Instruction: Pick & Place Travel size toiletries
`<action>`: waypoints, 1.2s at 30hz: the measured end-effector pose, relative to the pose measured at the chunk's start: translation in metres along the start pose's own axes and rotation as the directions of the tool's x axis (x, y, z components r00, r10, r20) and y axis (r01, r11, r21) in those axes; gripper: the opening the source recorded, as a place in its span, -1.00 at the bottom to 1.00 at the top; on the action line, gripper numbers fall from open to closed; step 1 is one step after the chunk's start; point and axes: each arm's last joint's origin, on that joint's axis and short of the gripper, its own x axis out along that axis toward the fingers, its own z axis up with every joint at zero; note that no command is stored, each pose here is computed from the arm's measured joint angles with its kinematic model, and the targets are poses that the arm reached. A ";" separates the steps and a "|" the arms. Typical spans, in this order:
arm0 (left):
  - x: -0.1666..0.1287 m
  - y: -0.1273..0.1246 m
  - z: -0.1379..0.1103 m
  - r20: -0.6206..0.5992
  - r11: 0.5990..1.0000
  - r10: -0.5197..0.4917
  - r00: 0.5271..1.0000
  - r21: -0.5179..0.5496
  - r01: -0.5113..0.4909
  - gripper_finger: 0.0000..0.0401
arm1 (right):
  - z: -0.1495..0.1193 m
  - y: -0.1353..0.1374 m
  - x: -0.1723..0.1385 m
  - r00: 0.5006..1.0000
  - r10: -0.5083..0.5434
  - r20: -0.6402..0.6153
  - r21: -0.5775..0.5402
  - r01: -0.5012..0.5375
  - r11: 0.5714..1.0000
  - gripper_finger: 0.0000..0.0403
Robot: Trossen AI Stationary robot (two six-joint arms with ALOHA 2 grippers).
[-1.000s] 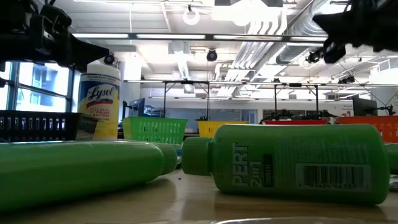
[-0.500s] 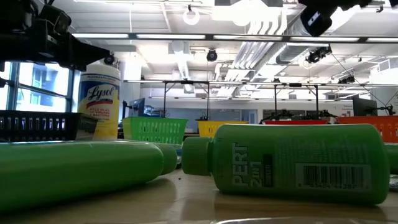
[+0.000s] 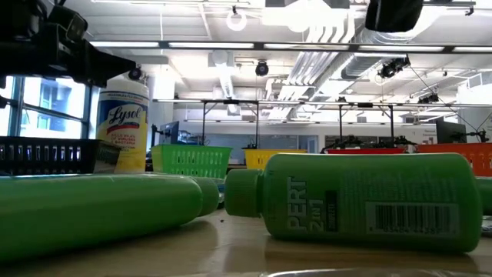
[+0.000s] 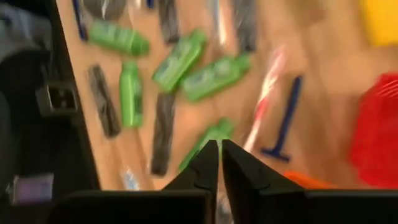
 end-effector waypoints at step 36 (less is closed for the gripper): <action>0.000 0.000 0.002 0.023 1.000 0.000 1.000 -0.025 0.001 -1.00 | -0.012 0.038 0.071 0.982 -0.181 -0.062 0.379 0.191 0.906 0.44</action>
